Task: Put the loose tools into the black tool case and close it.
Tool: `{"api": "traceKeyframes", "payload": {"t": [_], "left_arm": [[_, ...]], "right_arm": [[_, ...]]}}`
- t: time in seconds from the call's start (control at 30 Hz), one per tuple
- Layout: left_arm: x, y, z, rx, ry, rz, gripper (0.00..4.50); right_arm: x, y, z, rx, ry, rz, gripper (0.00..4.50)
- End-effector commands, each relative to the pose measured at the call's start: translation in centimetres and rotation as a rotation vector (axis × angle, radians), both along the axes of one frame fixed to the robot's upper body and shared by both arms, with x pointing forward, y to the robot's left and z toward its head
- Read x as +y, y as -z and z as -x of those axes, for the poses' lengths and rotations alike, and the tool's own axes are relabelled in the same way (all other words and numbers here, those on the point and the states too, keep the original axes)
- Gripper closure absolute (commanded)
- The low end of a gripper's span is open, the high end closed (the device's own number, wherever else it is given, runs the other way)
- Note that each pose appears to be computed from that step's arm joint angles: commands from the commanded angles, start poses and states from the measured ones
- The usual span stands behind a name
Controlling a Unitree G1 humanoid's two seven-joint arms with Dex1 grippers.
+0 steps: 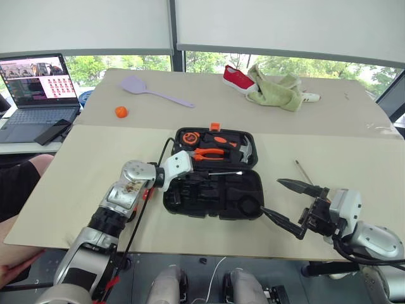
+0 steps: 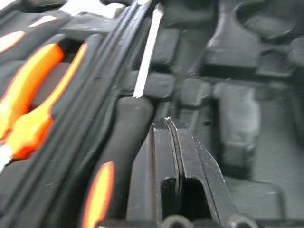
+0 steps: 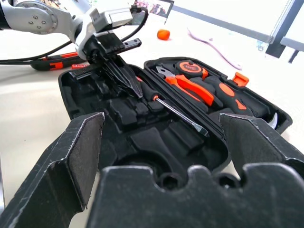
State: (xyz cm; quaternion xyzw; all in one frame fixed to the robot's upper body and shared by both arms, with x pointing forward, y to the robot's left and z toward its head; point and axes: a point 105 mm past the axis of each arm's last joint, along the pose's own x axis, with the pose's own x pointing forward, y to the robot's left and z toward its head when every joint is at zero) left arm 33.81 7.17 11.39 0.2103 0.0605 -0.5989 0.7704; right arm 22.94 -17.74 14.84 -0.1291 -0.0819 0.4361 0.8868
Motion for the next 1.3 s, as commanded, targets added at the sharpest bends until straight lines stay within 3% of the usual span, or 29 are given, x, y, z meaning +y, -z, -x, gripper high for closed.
{"api": "traceKeyframes", "payload": {"t": [0.03,0.2,0.63,0.73,0.83,0.87,0.97,1.07,1.2,1.3], "left_arm": [[-0.4,-3.0,-0.9,-0.068,-0.041,0.097,4.45],[-0.5,-1.5,-2.0,-0.075,-0.104,0.023,4.45],[-1.0,2.9,-1.1,0.020,-0.112,-0.119,4.45],[-1.2,3.0,-0.9,0.006,-0.093,-0.110,4.45],[-0.6,-2.0,-0.8,-0.088,-0.096,0.185,3.77],[0.2,-3.2,-0.3,-0.119,-0.078,0.247,3.32],[2.9,-5.0,0.5,-0.187,-0.087,0.331,2.19],[6.8,-5.9,3.1,-0.262,-0.066,0.359,1.13],[12.1,-4.9,7.1,-0.167,-0.074,0.329,0.08],[15.6,-2.0,10.2,-0.095,-0.155,0.277,0.08]], "right_arm": [[-0.1,-1.2,0.2,-0.045,0.008,-0.009,0.00],[0.1,-1.1,0.1,-0.047,0.006,-0.012,0.00],[-0.5,-1.2,0.5,-0.047,0.034,0.004,0.00],[-0.7,-1.1,0.6,-0.045,0.039,0.008,0.00],[-1.9,-1.5,0.8,-0.046,0.102,-0.007,0.00],[-2.6,-1.6,0.9,-0.044,0.133,-0.017,0.00],[-4.4,-1.3,1.6,-0.024,0.203,-0.013,0.00],[-6.7,-0.9,3.0,0.019,0.270,0.029,0.00],[-11.1,0.6,5.6,0.119,0.410,0.077,0.00],[-14.5,3.0,8.6,0.222,0.543,0.098,0.00]]}}
